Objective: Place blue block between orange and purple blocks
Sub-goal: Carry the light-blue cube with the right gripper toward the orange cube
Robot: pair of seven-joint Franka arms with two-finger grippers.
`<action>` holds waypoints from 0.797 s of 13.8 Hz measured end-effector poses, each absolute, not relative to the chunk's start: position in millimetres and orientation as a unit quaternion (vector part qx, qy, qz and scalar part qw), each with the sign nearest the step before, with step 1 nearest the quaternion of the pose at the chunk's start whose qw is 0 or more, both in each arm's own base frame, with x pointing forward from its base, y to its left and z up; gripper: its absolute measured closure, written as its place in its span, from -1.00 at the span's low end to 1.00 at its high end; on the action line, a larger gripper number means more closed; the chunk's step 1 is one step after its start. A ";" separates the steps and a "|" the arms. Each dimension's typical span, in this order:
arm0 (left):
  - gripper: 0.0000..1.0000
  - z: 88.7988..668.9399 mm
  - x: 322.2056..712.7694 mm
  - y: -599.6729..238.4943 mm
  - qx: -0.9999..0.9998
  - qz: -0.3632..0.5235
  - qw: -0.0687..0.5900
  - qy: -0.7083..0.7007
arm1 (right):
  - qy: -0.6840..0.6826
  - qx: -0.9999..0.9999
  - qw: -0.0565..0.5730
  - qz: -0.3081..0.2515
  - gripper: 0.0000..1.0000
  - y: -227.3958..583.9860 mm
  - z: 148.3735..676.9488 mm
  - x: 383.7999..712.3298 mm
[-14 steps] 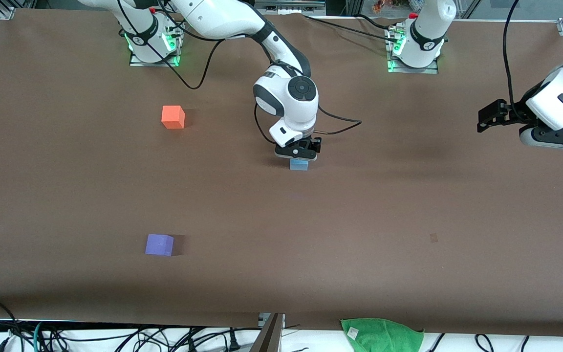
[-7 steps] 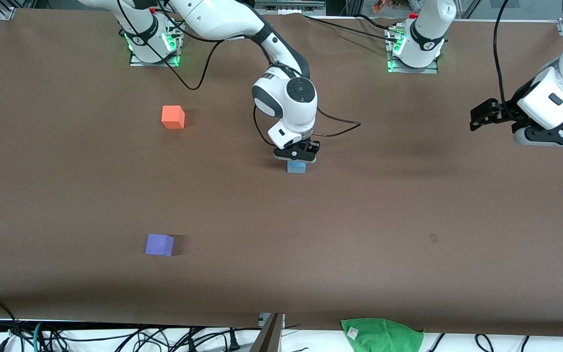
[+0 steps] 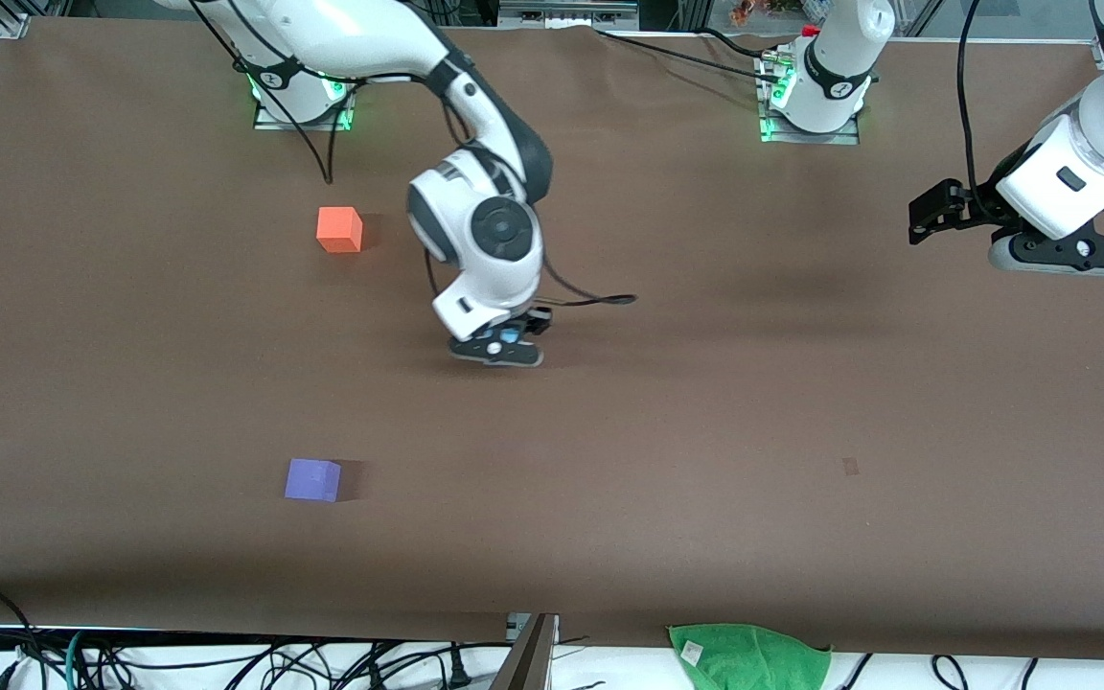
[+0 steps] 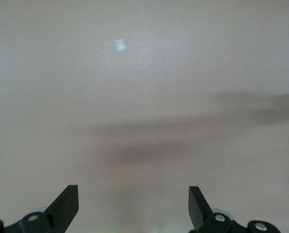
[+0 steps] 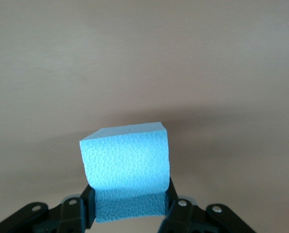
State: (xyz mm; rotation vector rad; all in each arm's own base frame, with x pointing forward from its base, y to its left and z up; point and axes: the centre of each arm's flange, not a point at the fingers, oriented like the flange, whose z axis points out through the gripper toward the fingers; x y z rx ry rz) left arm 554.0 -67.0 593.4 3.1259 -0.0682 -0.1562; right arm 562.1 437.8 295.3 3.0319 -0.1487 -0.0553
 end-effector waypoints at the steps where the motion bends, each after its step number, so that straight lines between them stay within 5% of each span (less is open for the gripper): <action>1: -1.00 593.4 553.9 -67.0 0.998 -0.050 0.005 -0.022 | -0.049 0.997 0.057 -0.027 -0.09 416.0 296.4 568.1; 7: -1.00 593.4 552.2 -77.6 0.998 -0.051 0.005 -0.032 | -0.012 0.996 0.055 -0.069 -0.09 272.9 296.6 571.0; 11: -1.00 593.4 552.1 -77.7 0.998 -0.052 0.005 -0.032 | 0.017 0.998 0.025 -0.049 -0.08 185.5 261.8 549.6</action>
